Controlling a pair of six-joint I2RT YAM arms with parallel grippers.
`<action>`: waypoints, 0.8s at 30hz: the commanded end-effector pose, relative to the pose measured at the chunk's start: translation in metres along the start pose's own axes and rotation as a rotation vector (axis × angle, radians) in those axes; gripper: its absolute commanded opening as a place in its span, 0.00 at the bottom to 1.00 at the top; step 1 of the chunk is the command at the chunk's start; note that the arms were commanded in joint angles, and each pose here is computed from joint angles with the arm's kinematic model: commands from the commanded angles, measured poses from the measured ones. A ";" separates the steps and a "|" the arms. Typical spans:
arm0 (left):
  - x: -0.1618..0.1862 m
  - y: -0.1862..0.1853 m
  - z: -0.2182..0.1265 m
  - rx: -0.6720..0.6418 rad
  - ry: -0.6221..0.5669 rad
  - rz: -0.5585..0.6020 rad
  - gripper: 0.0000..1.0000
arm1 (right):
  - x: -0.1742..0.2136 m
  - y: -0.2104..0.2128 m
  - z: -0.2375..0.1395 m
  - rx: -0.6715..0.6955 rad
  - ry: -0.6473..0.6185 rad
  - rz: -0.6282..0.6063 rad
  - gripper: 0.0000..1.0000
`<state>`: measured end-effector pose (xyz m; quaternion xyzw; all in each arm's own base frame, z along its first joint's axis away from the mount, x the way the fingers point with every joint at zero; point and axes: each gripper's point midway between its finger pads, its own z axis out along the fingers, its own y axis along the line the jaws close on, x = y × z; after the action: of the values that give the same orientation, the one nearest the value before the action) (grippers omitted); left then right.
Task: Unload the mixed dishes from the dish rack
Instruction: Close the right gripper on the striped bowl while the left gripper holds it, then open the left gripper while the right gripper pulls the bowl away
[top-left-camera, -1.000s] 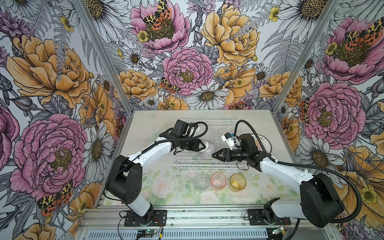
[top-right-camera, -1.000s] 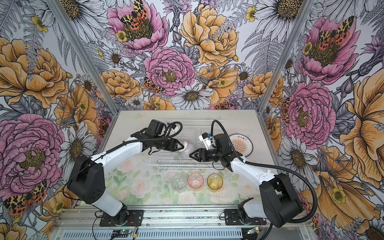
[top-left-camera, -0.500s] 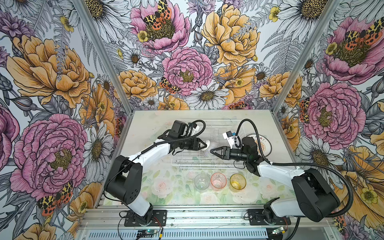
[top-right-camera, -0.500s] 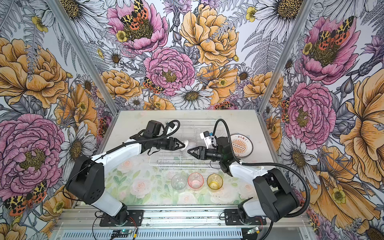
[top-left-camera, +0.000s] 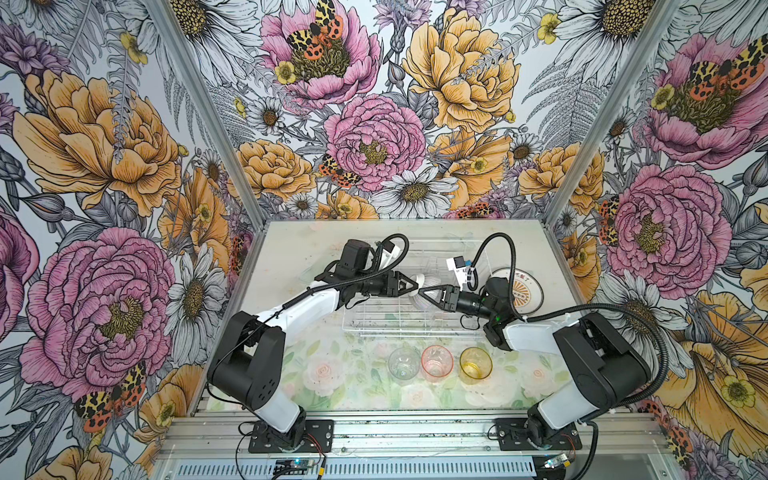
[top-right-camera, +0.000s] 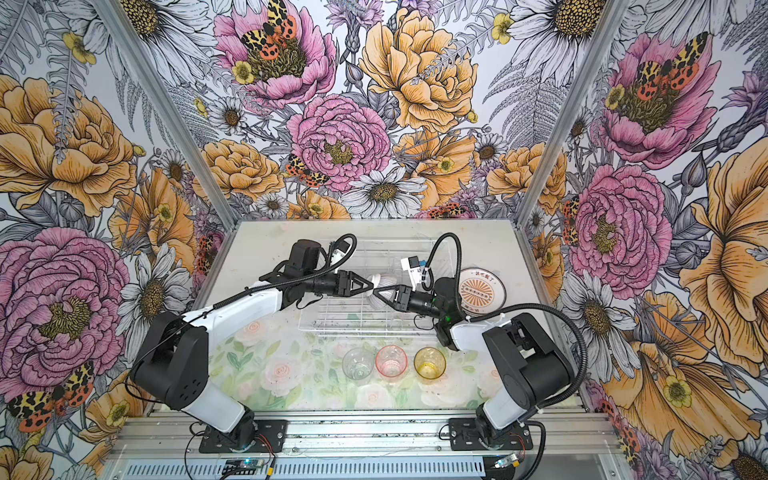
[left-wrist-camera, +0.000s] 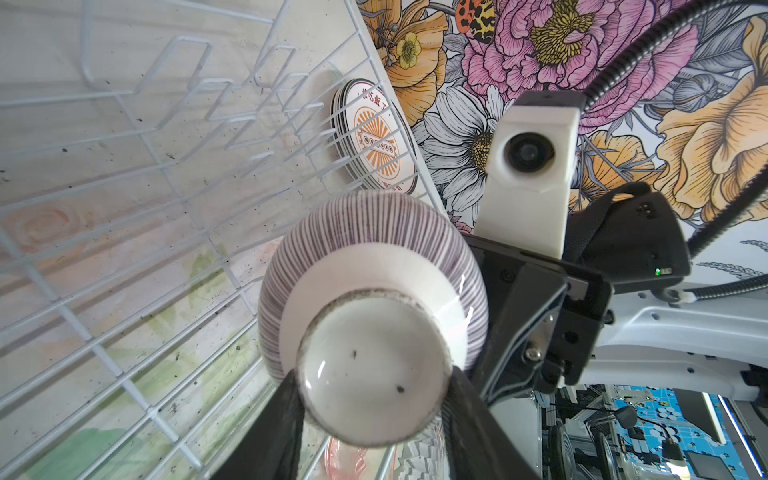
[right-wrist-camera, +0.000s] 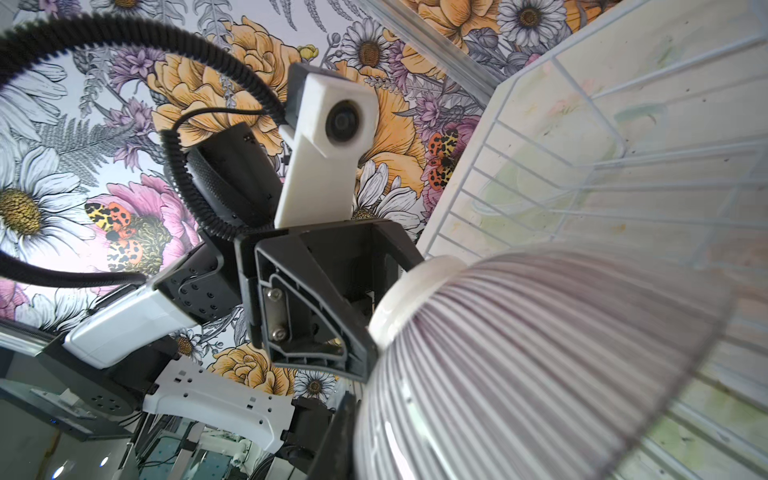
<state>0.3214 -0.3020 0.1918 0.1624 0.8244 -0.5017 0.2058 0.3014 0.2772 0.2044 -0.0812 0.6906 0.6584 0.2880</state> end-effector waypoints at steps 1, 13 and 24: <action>-0.011 -0.027 -0.009 0.085 -0.041 0.078 0.39 | -0.013 0.021 0.000 -0.092 -0.041 -0.035 0.00; -0.012 -0.019 -0.030 -0.099 -0.060 0.101 0.63 | -0.015 0.029 -0.001 -0.025 -0.017 -0.110 0.00; -0.026 -0.026 -0.124 -0.368 -0.264 0.142 0.84 | -0.003 0.071 -0.014 0.451 0.202 -0.529 0.00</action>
<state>0.3067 -0.2329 0.2678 0.1399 0.8371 -0.4053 0.3396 0.2747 0.2867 0.2885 -0.2035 0.7512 0.4965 0.3845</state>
